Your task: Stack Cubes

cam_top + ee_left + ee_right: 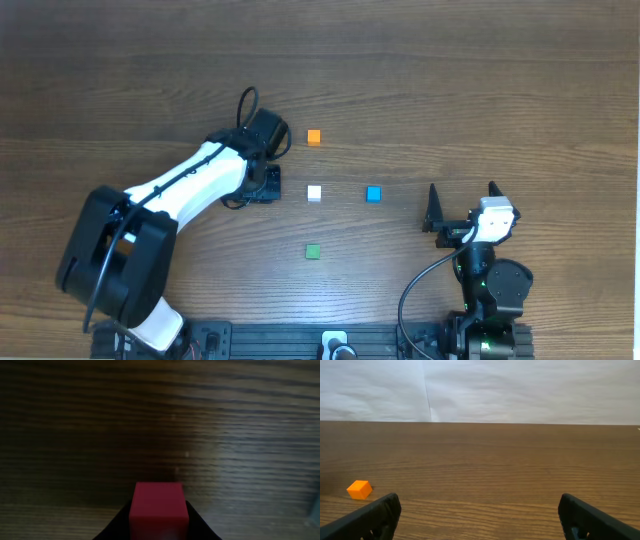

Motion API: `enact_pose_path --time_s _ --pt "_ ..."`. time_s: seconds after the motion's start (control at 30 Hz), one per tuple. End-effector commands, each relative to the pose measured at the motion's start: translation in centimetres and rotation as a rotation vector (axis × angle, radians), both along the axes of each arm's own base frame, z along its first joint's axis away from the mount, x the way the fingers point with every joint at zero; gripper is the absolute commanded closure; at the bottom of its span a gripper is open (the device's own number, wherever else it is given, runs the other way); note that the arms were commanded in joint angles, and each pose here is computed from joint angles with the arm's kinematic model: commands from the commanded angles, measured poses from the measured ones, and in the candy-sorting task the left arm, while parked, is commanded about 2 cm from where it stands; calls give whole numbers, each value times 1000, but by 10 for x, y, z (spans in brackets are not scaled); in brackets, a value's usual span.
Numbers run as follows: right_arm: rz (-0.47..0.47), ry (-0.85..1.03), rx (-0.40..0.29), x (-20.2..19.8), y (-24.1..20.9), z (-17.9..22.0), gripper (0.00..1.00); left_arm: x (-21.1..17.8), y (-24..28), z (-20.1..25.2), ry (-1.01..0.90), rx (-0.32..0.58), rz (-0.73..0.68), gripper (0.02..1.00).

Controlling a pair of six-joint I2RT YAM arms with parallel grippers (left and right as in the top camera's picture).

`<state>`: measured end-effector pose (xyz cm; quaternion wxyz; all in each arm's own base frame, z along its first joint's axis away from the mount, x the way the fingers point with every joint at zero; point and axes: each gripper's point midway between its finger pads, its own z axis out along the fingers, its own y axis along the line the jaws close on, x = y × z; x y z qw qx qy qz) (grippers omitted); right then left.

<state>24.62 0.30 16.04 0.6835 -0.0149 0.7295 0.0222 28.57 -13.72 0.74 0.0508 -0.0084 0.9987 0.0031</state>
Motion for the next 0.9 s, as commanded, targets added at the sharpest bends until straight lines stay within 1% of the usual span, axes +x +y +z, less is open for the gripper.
enact_pose_path --time_s 0.03,0.23,0.43,0.57,0.73,0.9 --pt "10 -2 -1 0 2 -1 9 7 -9 22 -65 -40 7 849" --pt "10 -2 -1 0 2 -1 7 7 -20 41 -100 -67 17 849" --pt "10 -2 -1 0 2 -1 9 9 -55 62 -141 -124 51 855" --pt "10 -2 -1 0 2 -1 9 7 -78 68 -152 -148 40 855" --pt "10 -2 -1 0 2 -1 7 7 -100 64 -134 -142 -1 855" --pt "10 -2 -1 0 2 -1 7 7 -112 53 -90 -112 -3 860"
